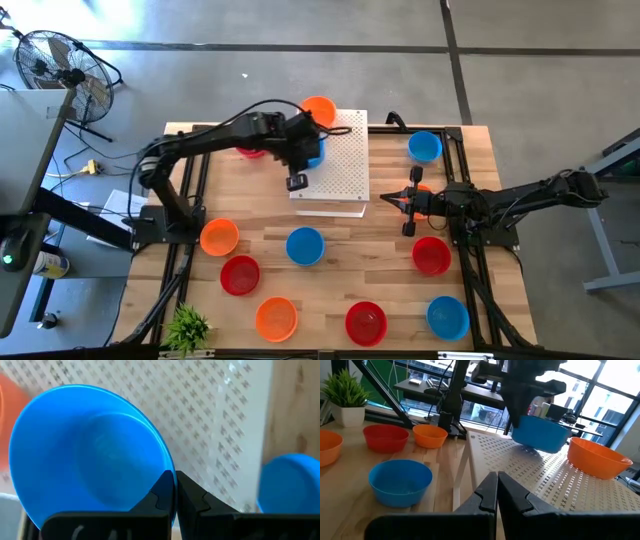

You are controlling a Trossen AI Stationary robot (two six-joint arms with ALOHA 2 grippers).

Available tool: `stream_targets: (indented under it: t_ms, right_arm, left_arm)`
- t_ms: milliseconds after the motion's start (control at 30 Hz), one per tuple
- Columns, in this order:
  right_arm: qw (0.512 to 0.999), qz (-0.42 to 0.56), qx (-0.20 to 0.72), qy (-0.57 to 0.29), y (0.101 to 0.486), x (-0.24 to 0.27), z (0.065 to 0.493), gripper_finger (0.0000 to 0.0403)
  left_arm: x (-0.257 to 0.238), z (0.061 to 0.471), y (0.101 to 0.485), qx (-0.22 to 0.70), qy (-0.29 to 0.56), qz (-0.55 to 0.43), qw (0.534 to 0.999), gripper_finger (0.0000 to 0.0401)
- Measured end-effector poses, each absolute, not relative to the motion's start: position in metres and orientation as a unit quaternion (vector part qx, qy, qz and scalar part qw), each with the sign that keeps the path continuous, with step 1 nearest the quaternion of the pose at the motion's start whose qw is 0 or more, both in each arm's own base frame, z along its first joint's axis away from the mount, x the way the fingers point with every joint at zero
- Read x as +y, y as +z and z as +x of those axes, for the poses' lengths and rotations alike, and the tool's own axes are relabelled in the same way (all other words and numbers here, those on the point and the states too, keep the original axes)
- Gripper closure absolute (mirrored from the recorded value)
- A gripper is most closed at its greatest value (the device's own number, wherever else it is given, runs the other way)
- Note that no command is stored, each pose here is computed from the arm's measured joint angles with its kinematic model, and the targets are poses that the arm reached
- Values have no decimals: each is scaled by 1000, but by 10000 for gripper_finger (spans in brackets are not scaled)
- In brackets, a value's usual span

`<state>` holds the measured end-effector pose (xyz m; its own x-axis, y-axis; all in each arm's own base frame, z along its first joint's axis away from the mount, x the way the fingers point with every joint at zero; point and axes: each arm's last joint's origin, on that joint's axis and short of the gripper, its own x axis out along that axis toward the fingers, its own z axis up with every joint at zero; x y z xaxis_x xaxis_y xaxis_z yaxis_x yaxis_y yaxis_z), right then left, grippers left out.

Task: Pick & Place Mini bowls
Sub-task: Put the blue bowl on the shelf, then put the red bowl on the shelf

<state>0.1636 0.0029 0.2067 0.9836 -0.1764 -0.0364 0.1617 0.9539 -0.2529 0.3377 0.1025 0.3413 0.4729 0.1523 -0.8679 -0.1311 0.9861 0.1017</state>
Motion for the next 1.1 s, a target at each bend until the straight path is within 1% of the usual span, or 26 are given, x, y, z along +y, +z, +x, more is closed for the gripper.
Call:
stream_targets:
  t_ms: [200, 300, 400, 633, 733, 800, 900, 1100]
  right_arm:
    - [987, -127, 42, -84, 204, 3, 163, 403]
    - [987, -126, 45, -84, 204, 3, 163, 403]
    - [987, -126, 46, -84, 204, 3, 163, 402]
    - [987, -126, 46, -83, 203, 3, 163, 403]
    - [987, -127, 49, -83, 203, 3, 163, 402]
    - [988, -122, 48, -83, 203, 3, 163, 403]
    - [989, -115, 33, -85, 206, 3, 164, 402]
    - [990, -111, 30, -84, 206, 3, 164, 403]
  left_arm:
    - [104, 340, 338, 517, 77, 21, 852, 400]
    - [104, 341, 338, 512, 78, 21, 855, 391]
    - [104, 342, 338, 508, 83, 13, 858, 372]
    - [105, 342, 339, 508, 103, 17, 855, 308]
    - [105, 342, 338, 509, 100, 24, 854, 296]
    - [105, 342, 338, 509, 102, 25, 854, 298]
    - [105, 339, 341, 507, 106, 23, 855, 315]
    - [101, 330, 362, 462, 97, 27, 881, 375]
